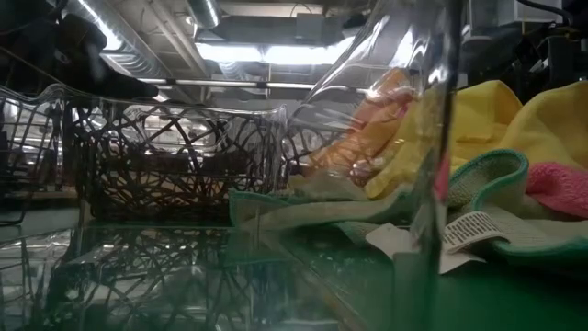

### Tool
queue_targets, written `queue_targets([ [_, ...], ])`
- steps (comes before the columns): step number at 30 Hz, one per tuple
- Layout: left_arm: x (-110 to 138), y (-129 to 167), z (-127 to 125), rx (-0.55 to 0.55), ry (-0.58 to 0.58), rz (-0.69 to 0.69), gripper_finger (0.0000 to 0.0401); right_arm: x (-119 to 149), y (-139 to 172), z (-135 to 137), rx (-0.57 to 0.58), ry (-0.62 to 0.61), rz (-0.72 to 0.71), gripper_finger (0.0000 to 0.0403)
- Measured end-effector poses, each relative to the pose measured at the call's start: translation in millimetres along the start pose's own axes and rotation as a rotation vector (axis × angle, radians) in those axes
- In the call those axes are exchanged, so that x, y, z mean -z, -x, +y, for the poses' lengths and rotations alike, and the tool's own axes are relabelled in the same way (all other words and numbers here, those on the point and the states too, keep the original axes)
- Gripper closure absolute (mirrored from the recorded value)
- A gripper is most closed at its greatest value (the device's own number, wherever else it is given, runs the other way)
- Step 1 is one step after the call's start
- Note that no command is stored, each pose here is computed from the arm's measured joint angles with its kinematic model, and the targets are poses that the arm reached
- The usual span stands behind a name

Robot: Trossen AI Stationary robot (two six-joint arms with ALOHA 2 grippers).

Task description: Sort microfiber towel by color & place in baskets

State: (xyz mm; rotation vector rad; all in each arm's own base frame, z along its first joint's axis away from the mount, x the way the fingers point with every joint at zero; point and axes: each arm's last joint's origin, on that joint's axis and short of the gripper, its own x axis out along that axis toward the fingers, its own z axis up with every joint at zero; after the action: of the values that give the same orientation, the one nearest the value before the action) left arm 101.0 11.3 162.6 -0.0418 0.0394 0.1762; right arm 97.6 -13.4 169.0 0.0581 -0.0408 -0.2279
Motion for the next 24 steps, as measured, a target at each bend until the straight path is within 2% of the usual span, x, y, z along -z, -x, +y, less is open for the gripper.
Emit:
queue_targets([
  [14, -0.1, 0.0, 0.0, 0.000, 0.000, 0.000, 0.0401, -0.1, 0.0, 0.0, 0.000, 0.000, -0.001, 0.0388],
  [18, -0.1, 0.0, 0.0, 0.000, 0.000, -0.001, 0.0401, -0.5, 0.0, 1.2, -0.041, -0.001, -0.004, 0.0388],
  [24, 0.0, 0.0, 0.0, 0.000, 0.000, 0.000, 0.0401, -8.9, 0.4, 1.7, -0.049, -0.011, -0.090, 0.0388],
])
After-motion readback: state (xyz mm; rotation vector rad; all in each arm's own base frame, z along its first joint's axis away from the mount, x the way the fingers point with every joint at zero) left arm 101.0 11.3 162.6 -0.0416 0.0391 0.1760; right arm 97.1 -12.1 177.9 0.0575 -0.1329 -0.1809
